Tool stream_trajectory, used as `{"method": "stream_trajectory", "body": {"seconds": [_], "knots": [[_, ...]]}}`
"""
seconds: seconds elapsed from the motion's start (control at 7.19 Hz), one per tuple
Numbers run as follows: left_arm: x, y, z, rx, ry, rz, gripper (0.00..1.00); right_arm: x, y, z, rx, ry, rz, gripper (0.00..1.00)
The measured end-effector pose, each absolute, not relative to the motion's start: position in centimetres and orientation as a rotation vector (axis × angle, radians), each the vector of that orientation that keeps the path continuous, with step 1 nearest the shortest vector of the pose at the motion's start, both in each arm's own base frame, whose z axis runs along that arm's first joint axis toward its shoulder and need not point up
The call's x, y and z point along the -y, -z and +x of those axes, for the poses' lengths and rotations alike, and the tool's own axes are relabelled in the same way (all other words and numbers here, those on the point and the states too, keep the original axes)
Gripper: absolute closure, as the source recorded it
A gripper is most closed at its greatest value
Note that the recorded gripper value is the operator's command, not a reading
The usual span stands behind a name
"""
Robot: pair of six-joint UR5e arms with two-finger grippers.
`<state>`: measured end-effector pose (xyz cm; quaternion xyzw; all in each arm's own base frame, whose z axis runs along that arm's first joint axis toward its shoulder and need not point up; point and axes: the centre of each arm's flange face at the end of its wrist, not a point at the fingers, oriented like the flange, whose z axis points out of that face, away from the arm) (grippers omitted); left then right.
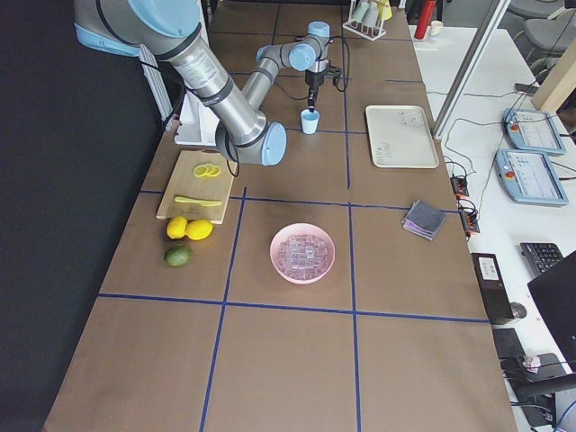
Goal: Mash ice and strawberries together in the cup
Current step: 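Open the right gripper to drop the ice cube into the cup, then move the right gripper back to the pink ice bowl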
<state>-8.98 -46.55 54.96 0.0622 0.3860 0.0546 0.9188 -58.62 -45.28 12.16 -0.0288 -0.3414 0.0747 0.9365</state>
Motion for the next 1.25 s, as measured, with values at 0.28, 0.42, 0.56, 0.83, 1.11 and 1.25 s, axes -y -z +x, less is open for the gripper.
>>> {"method": "stream_trajectory", "body": {"seconds": [0.28, 0.42, 0.56, 0.83, 1.11, 1.25], "knots": [[46.5, -55.0, -9.0, -0.794, -0.112, 0.128, 0.0, 45.2, -11.9, -58.5, 0.704, -0.151, -0.056, 0.01], [46.5, -55.0, -9.0, -0.794, -0.112, 0.128, 0.0, 45.2, -11.7, -58.4, 0.707, -0.151, -0.054, 0.01], [46.5, -55.0, -9.0, -0.794, -0.112, 0.128, 0.0, 45.1, -11.5, -58.3, 0.712, -0.149, -0.052, 0.01], [46.6, -54.8, -9.0, -0.793, -0.115, 0.133, 0.0, 44.3, -12.6, -54.9, 0.748, -0.149, -0.031, 0.01], [46.6, -54.4, -9.0, -0.792, -0.119, 0.142, 0.0, 43.0, -17.0, -43.9, 0.807, -0.167, 0.039, 0.01], [46.6, -54.0, -9.0, -0.792, -0.121, 0.149, 0.0, 42.2, -19.5, -38.2, 0.815, -0.168, 0.083, 0.01]]}}
